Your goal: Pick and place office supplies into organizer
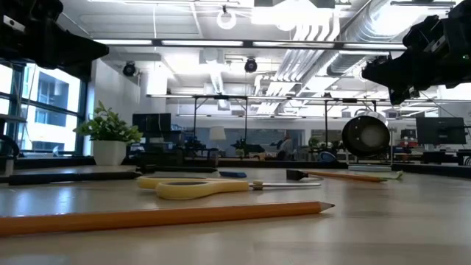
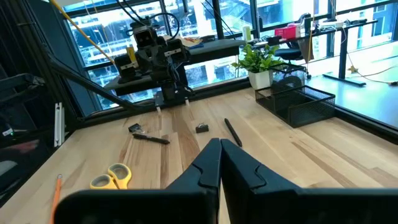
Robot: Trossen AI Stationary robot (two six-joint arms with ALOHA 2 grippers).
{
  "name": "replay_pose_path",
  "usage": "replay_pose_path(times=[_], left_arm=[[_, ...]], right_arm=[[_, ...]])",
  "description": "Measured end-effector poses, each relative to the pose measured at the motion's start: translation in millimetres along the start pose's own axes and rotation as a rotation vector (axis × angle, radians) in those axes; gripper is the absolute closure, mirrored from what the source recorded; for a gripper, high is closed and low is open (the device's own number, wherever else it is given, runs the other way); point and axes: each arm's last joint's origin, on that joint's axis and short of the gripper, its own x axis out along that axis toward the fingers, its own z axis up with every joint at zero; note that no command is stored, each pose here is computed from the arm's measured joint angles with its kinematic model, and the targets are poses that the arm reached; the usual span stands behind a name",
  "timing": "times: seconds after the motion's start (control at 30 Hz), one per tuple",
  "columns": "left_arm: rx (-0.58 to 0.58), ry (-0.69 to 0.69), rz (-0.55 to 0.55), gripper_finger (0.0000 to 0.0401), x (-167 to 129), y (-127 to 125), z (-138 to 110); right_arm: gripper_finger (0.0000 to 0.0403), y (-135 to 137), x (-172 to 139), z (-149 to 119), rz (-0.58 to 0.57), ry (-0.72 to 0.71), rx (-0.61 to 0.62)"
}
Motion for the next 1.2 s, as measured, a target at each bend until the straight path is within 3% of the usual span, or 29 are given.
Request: replay_pose_path(times=[0.8, 0.9, 1.07, 1.2], left_arm=[[0.012, -0.007, -0.001, 0.0389, 0.0, 0.0, 0.7], [-0.069, -0.038, 0.006, 0.0389, -0.1, 0.5, 3.8], [-0.259, -0.101, -0.016, 0.0389, -0.5, 0.6, 10.3], [-0.280, -0.096, -0.017, 0.0389, -0.5, 0.6, 9.8]], right_arm=[[0.0402, 0.1, 0.0, 1.2, 0.000, -0.014, 0.072], [0.0402, 0.1, 0.0, 1.4, -0.003, -0.016, 0.068], [0.0402, -2.2, -0.4, 6.8, -0.101, -0.087, 0.023], [0.0394, -2.5, 0.5, 2.4, -0.100, -0.038, 0.028]])
